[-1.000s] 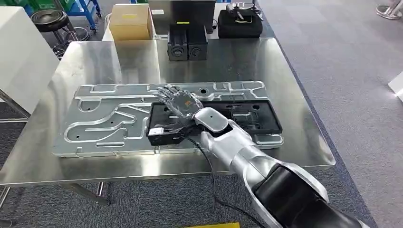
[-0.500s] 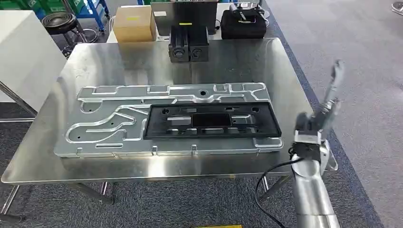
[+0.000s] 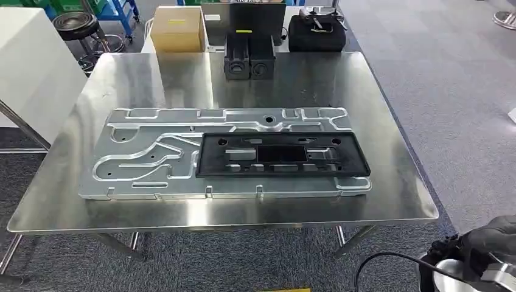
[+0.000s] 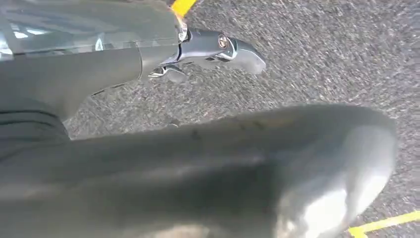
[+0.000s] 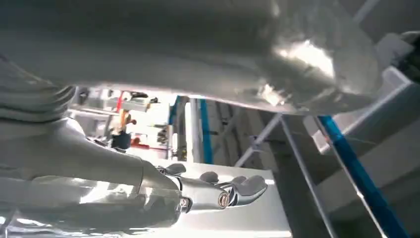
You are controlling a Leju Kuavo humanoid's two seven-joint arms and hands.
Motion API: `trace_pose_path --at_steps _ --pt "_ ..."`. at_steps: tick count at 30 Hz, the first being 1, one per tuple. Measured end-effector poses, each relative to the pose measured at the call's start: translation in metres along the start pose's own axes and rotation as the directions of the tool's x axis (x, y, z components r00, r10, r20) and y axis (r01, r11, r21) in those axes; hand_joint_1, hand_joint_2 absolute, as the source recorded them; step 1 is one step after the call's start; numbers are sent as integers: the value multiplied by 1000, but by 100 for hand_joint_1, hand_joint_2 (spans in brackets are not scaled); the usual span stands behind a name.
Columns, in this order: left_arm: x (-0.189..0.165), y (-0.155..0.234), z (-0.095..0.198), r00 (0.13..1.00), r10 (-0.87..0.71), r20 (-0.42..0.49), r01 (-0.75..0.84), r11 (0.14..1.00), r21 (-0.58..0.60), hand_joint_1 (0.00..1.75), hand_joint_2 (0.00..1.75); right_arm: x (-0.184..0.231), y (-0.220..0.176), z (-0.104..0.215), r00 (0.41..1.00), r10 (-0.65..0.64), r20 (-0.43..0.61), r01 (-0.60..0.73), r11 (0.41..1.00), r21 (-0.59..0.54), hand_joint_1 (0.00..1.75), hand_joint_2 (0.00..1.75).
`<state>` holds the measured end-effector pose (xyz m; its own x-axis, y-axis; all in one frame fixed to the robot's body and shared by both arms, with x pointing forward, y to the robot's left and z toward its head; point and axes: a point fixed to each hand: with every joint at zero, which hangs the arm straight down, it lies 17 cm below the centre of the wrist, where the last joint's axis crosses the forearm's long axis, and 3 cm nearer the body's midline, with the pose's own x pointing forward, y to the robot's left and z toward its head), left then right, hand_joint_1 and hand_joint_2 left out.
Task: Take the parts from the cabinet and place them on the table.
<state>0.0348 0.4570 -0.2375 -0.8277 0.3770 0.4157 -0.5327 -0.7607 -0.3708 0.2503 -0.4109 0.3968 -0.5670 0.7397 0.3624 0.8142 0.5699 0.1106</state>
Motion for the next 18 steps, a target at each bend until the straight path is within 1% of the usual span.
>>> trace_pose_path --at_steps 4,10,14,16,18 --pt "0 -1 0 1000 6 -3 -6 1000 -4 0 0 -4 -3 12 1000 17 -26 -16 999 40 0 0" --pt "4 -2 -1 1000 7 12 -7 1000 -10 0 0 -15 -14 37 993 84 -80 -75 991 108 0 0" --pt "6 -4 -2 1000 9 15 -8 1000 -12 0 0 -44 -18 68 974 178 -139 -143 962 232 0 0" --pt "6 -4 -2 1000 8 14 -8 1000 -11 0 0 -57 -27 79 959 225 -171 -177 951 254 0 0" --pt "7 -3 -2 1000 8 15 -8 1000 -10 0 0 -62 -32 84 951 250 -182 -198 945 262 0 0"
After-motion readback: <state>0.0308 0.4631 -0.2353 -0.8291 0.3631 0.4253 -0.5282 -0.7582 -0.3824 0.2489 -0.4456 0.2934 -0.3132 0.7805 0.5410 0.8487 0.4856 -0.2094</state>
